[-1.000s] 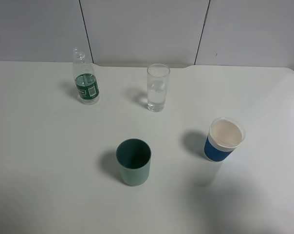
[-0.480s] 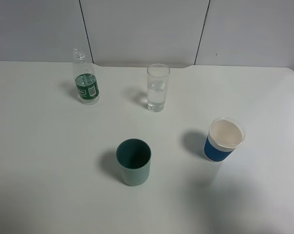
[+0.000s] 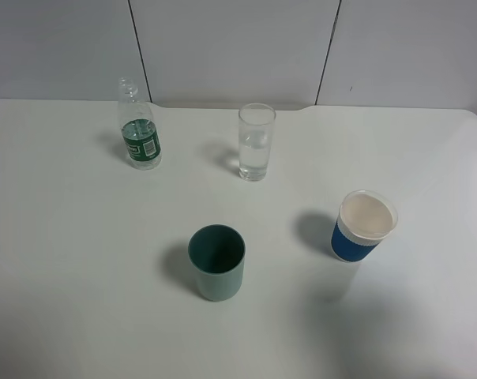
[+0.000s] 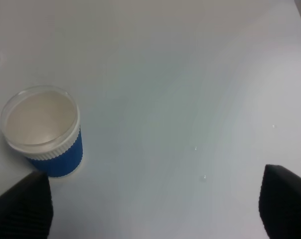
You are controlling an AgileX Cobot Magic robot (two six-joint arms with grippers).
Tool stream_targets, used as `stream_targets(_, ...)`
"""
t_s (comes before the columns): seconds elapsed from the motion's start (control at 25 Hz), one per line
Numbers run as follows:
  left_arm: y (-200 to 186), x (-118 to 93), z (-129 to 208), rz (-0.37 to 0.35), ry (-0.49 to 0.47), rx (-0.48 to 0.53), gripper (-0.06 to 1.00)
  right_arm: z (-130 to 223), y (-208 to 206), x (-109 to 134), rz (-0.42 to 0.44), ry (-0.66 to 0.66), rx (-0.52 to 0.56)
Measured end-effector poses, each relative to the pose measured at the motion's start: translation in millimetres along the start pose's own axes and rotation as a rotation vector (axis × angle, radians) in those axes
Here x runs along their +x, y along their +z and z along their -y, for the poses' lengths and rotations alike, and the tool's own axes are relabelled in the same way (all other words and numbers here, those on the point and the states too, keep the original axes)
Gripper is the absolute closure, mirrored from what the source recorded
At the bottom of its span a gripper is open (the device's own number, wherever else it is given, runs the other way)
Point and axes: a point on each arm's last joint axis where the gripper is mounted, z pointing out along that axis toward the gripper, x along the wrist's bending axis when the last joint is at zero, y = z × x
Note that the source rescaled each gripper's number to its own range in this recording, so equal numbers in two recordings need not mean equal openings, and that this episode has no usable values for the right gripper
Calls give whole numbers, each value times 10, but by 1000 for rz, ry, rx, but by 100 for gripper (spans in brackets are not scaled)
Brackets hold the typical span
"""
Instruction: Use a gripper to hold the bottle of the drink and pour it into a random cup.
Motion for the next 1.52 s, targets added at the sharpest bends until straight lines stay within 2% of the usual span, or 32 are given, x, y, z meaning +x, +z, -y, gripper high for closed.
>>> stream_targets(0.28,2,15,252,1,-3,-11,-5,0,0,0,0,0,0)
stream_targets(1.52,1,-1,262,19,12,-7,-5,0,0,0,0,0,0)
